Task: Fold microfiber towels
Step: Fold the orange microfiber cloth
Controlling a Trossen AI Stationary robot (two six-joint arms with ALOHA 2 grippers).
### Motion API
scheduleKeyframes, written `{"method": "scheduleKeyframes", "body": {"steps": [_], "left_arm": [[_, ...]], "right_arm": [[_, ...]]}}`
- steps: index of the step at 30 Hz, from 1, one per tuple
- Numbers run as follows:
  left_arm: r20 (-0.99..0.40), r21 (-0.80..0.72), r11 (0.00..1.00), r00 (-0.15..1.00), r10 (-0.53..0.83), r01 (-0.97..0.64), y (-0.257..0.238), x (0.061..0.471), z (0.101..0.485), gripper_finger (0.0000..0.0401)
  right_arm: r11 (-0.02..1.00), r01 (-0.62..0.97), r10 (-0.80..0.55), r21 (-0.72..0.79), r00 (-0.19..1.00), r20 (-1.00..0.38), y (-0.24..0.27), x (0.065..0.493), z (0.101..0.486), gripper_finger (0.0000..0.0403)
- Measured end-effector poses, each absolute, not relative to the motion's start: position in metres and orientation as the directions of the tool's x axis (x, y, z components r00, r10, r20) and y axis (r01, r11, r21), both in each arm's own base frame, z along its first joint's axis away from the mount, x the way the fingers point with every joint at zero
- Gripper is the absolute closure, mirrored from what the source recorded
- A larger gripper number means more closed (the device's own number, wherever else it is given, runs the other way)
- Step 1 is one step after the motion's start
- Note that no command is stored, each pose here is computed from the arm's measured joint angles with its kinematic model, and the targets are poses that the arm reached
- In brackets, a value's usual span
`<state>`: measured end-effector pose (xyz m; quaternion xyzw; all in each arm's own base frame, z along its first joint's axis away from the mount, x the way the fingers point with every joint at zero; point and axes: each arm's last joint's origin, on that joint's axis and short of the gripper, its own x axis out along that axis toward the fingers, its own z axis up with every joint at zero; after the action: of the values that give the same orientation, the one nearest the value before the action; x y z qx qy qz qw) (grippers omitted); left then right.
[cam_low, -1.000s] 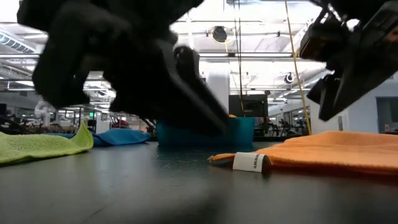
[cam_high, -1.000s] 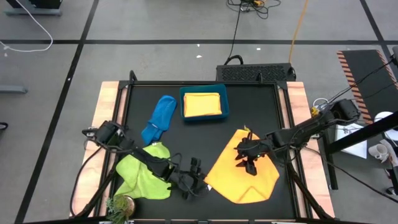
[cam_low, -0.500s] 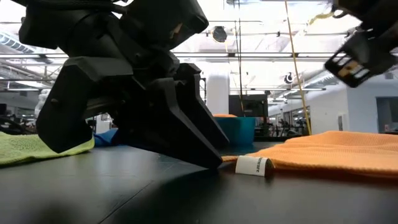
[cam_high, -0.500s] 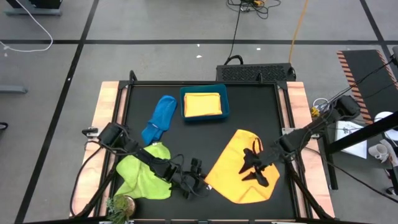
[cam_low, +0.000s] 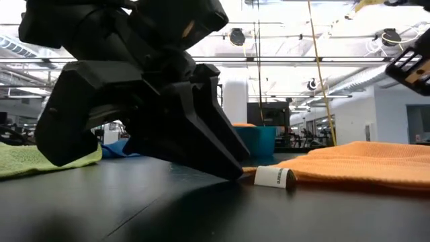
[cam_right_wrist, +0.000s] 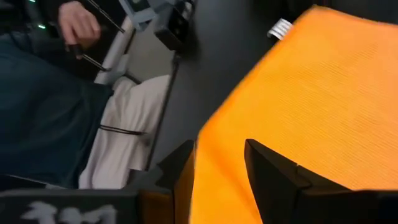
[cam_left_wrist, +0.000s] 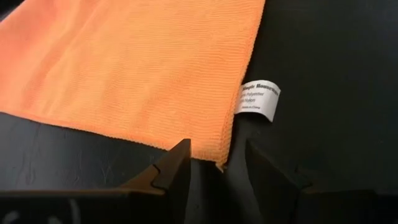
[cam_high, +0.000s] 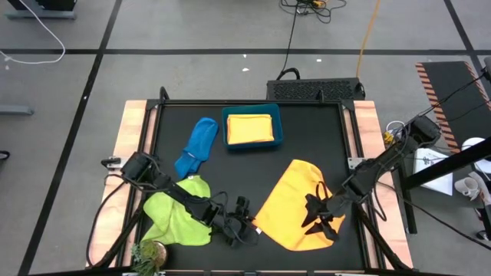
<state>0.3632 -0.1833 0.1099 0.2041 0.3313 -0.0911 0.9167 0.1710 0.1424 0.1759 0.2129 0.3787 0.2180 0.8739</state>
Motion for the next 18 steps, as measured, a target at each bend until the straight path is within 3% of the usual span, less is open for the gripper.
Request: {"method": "scheduleKeyframes", "body": {"steps": [14,18], "left_arm": [[-0.629,0.314,0.903,0.777,-0.033,0.293,-0.181,0.372,0.088,0.0248],[-0.634,0.326,0.893,0.772,-0.037,0.310,-0.181,0.372,0.087,0.0275]], "right_arm": [[0.813,-0.232,0.562,0.533,0.548,-0.619,0.170,0.167,0.150,0.0271],[0.822,-0.215,0.554,0.527,0.518,-0.652,0.175,0.167,0.141,0.0267]]}}
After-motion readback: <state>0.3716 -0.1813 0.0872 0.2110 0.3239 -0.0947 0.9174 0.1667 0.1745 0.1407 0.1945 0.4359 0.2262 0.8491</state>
